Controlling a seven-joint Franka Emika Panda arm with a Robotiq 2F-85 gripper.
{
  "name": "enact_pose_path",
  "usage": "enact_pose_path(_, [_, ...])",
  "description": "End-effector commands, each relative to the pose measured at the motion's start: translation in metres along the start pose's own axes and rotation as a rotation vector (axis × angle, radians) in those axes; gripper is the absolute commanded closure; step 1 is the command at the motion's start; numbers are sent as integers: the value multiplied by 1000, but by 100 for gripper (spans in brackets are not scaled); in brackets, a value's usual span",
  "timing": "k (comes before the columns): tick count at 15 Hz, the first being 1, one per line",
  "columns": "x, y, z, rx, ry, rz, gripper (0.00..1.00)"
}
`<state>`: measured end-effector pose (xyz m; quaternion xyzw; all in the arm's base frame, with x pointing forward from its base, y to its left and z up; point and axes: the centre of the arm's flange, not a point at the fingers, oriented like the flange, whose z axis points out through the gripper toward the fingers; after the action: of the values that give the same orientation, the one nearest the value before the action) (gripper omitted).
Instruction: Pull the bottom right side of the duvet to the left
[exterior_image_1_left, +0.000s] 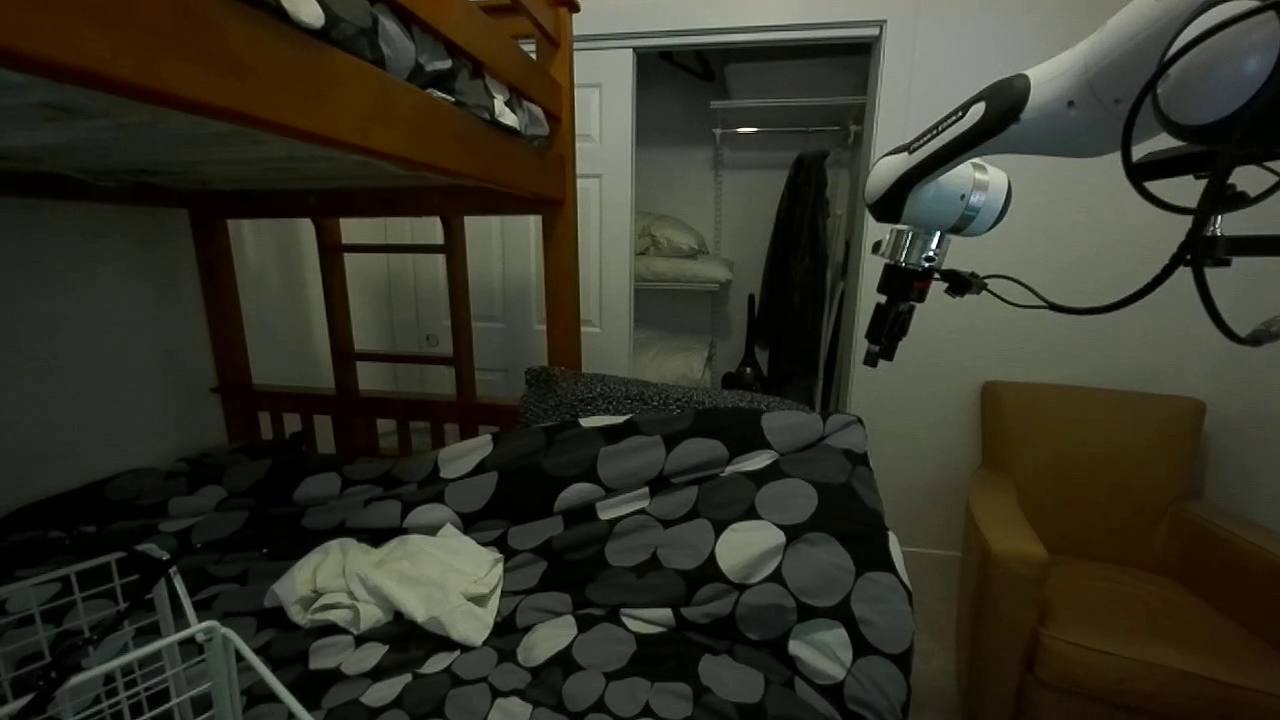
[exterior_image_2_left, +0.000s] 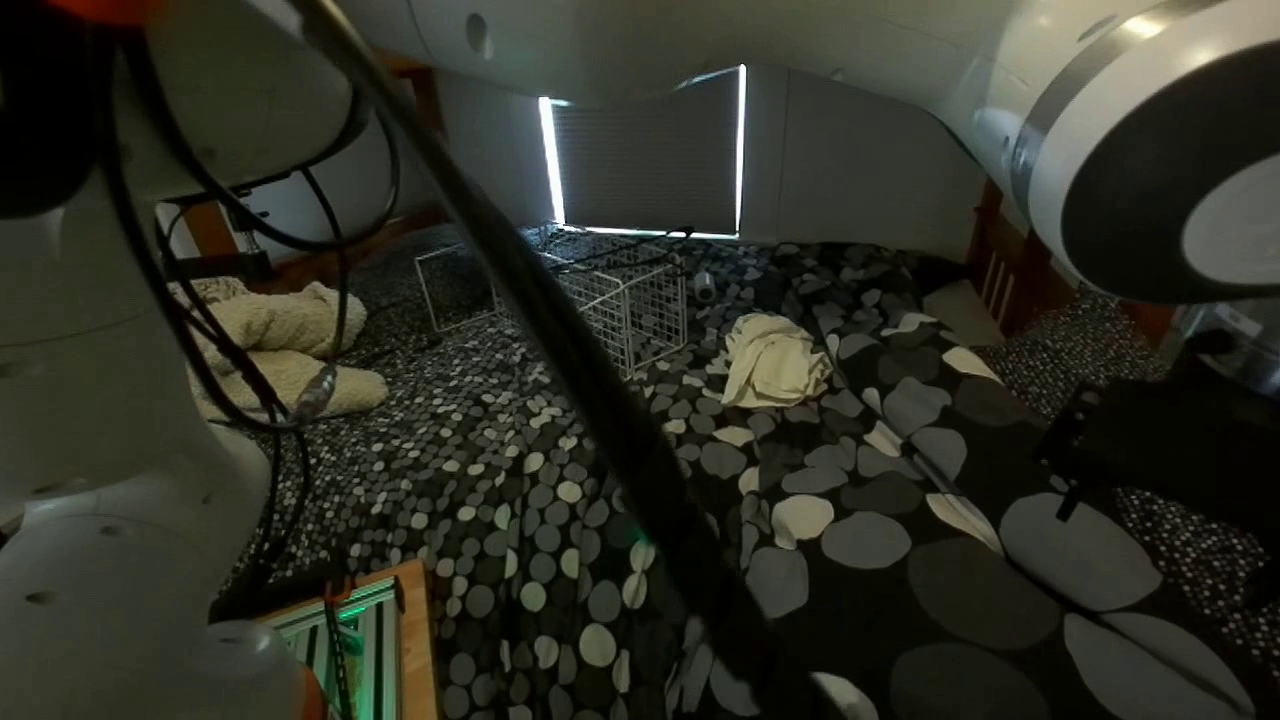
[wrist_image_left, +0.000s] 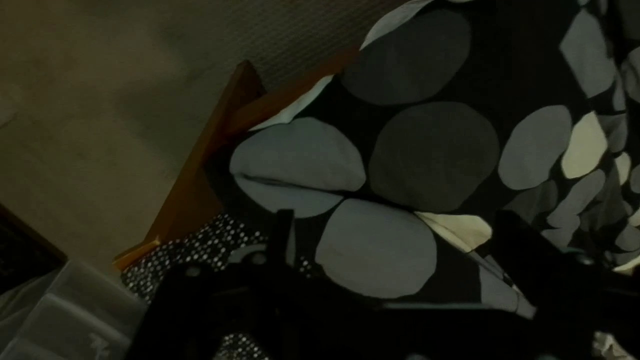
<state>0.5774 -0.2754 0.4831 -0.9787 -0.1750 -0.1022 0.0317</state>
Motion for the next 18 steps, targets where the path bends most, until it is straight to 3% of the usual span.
enact_pose_path(1, [8,37,26,-118,24,-162,0])
enact_pose_path(3, [21,63,44,-146,27,-272,0])
enact_pose_path(7, [50,100,88,-76,56,-447,0])
enact_pose_path(9, [64,116,109,-38,113,-490,0])
enact_pose_path(11, [76,126,123,39,213,-492,0])
enact_pose_path(13, [83,120,135,141,256,-487,0])
enact_pose_path(17, [77,92,150,346,175,-515,0])
enact_pose_path(18, [72,91,154,352,164,-488,25])
